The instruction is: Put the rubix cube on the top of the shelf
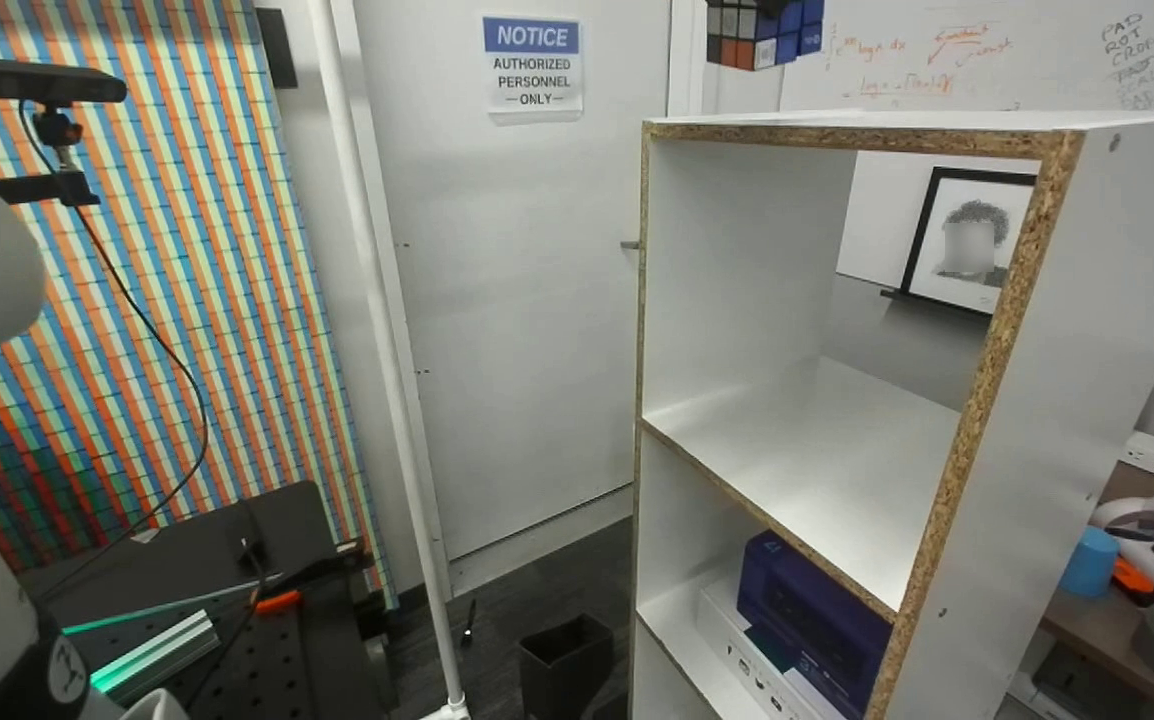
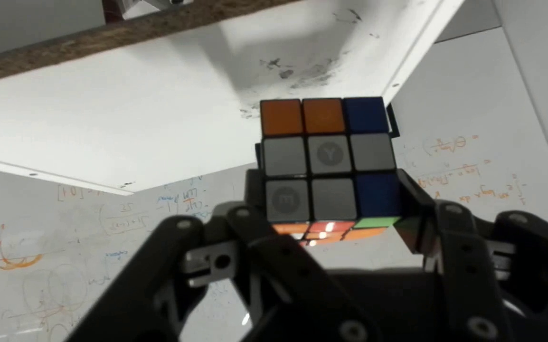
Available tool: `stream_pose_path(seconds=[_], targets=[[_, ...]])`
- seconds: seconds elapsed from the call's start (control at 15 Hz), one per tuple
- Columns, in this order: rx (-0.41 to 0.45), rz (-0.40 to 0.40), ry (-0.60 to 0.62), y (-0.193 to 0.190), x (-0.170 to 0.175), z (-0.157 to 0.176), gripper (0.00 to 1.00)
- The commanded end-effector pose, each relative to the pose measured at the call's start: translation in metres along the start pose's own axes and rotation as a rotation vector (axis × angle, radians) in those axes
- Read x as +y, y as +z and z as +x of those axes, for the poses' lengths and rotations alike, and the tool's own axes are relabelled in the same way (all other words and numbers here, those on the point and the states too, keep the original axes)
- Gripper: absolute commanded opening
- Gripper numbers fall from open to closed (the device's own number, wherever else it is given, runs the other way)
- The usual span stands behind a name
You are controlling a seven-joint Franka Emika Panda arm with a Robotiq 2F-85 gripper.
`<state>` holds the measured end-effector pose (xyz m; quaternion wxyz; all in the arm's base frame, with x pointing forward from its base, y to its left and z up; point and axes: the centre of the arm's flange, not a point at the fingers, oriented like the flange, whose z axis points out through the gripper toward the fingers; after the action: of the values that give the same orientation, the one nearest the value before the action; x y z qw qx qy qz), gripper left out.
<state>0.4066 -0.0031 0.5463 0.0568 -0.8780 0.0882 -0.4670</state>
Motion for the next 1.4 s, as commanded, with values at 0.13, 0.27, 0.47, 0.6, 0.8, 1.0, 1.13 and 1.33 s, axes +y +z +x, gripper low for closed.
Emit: stream_pose_path(seconds=[0.13,0.27,0.47,0.6,0.8,1.0,1.13,1.33], targets=[[-0.095,-0.051,0.014,0.029,0.002,0.023,0.76],[-0.093,-0.044,0.023,0.024,0.0,0.031,0.96],[-0.122,-0.004,0.041,0.004,-0.012,0.042,1.0],[-0.154,0.043,0.042,-0.014,-0.023,0.047,1.0],[-0.205,0.093,0.03,-0.035,-0.038,0.043,1.0],[-0.268,0.104,0.012,-0.046,-0.05,0.032,1.0],[-0.331,0.098,-0.008,-0.052,-0.054,0.019,1.0],[-0.422,0.11,-0.042,-0.057,-0.059,0.002,1.0]])
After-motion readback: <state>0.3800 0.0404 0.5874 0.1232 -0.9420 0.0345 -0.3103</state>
